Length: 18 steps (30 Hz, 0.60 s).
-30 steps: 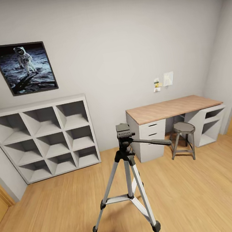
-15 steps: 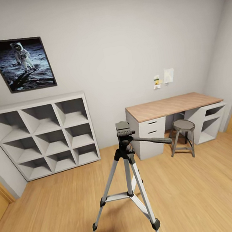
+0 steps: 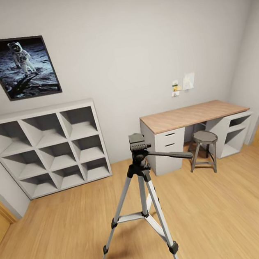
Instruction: Attach the digital camera to the camera tripod in the bedroom.
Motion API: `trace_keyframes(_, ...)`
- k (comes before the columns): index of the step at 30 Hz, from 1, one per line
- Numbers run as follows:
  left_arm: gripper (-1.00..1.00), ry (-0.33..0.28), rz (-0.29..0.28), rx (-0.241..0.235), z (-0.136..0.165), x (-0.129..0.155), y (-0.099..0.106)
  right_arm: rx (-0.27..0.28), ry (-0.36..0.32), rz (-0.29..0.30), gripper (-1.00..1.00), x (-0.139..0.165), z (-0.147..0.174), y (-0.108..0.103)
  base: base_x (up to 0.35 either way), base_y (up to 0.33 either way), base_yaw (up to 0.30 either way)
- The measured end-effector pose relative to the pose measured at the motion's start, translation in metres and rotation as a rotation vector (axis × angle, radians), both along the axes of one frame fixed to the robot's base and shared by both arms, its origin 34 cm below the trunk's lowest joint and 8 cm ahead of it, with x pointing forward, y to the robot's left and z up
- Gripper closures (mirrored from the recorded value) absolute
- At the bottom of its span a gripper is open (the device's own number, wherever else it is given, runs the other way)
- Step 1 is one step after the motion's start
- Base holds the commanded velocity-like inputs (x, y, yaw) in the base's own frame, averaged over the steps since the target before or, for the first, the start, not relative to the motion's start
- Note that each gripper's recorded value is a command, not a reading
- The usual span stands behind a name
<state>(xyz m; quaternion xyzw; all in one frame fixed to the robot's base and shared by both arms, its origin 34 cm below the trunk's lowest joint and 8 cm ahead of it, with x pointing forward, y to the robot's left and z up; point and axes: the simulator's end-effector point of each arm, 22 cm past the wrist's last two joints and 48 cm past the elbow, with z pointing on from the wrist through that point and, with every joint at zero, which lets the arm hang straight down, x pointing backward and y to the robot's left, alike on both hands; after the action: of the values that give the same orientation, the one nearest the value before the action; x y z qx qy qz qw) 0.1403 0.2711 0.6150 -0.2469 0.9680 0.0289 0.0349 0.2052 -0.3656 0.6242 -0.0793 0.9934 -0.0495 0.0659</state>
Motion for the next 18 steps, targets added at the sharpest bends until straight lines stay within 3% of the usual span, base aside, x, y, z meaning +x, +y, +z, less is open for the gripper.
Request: trace_keyframes(18, 1.00, 0.029, 0.000, 0.000, -0.001, -0.011, 0.000, 0.000, 0.029, 0.000, -1.00, -0.011, -0.003, 0.000, 0.000, 0.000, 0.000)
